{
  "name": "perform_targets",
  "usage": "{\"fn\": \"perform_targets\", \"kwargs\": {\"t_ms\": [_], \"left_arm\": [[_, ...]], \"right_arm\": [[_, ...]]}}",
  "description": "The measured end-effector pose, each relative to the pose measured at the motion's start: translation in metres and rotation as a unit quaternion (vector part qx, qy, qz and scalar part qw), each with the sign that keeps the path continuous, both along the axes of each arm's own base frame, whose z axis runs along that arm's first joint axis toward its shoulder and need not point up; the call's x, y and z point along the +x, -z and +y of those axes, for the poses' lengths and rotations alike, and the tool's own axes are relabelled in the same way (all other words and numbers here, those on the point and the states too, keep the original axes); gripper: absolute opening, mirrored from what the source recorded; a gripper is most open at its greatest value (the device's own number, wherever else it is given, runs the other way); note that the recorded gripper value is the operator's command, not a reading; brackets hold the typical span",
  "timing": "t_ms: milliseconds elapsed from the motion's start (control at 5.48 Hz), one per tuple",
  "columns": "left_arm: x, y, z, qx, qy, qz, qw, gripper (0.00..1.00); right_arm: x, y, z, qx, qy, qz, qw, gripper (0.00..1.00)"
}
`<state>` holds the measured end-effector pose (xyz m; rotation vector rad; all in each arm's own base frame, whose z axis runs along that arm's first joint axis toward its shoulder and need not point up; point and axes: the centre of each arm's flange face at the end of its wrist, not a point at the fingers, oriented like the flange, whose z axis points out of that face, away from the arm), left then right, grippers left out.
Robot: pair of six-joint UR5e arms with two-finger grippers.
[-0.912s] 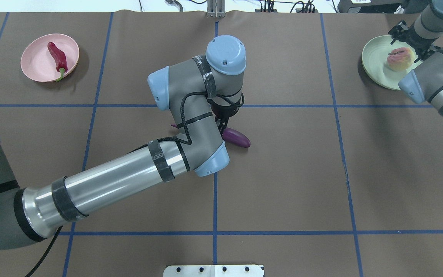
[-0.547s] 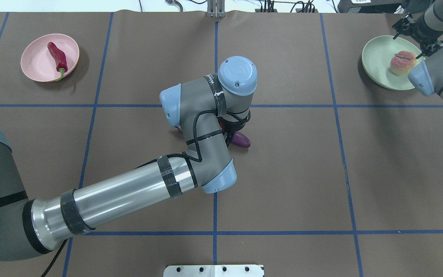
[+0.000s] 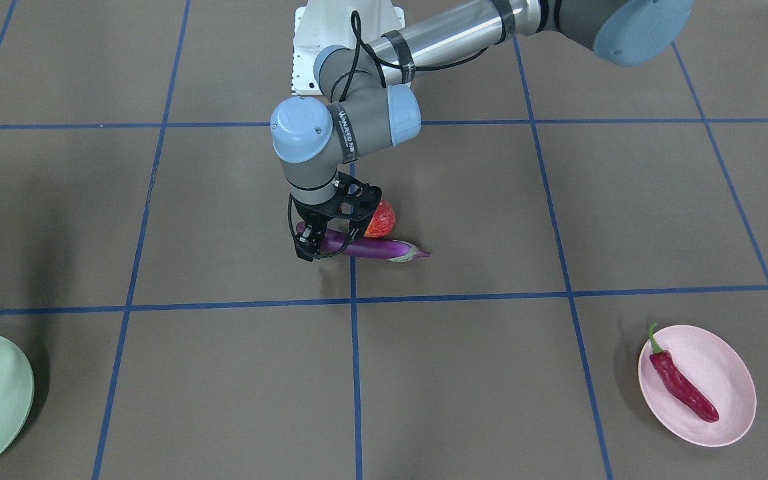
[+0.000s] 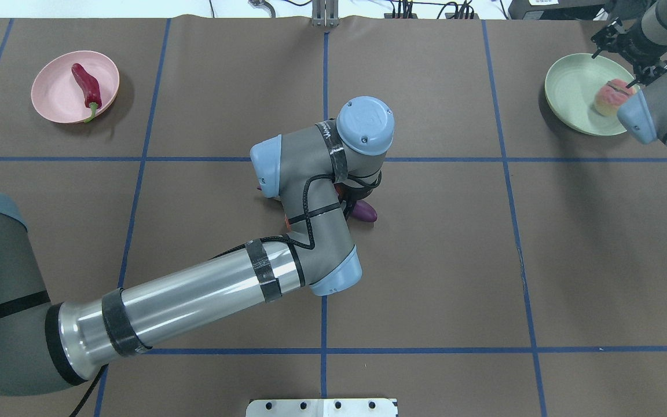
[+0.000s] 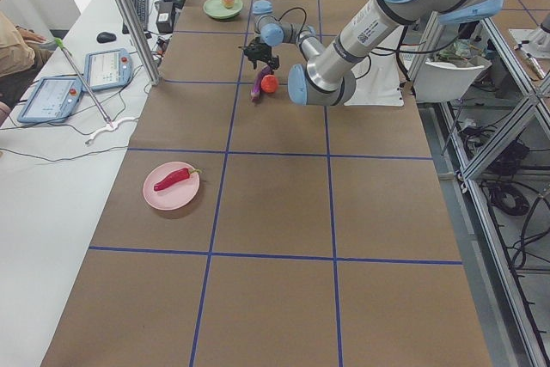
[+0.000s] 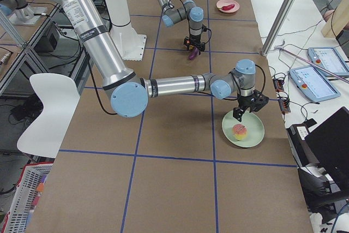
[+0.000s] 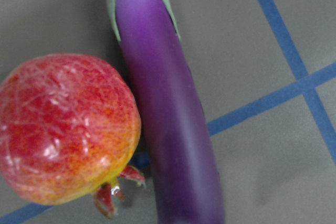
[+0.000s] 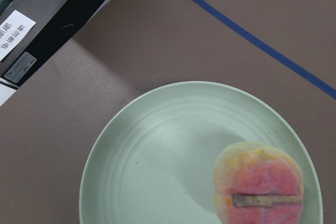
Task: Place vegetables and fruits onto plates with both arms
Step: 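Grasp the purple eggplant with the left gripper while the right releases the peach, then carry the eggplant to the pink plate while the right gripper reaches for the pomegranate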
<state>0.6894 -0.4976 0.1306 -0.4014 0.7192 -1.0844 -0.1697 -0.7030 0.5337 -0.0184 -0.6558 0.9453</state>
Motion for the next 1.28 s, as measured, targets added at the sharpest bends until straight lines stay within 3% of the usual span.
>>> {"fn": "perform_targets", "kwargs": {"t_ms": [365,730,1095,1277], "left_arm": [[0.004,-0.007,-0.004,0.002,0.002,0.000,1.0000,0.00],[-0.010,0.009,-0.022,0.011,0.011,0.011,0.9998,0.00],[-0.059,0.047,-0.066,0.030,0.032,0.037,0.9984,0.00],[-0.094,0.055,-0.094,0.054,0.021,0.044,0.9974,0.00]], "right_arm": [[0.000,0.001,0.001,-0.001,0.002,-0.006,1.0000,1.00],[0.000,0.032,0.005,0.003,0.016,-0.053,0.9984,1.00],[-0.021,0.083,0.023,-0.003,0.019,-0.123,0.9922,1.00],[-0.056,0.119,0.042,-0.007,0.019,-0.153,0.9881,1.00]]}}
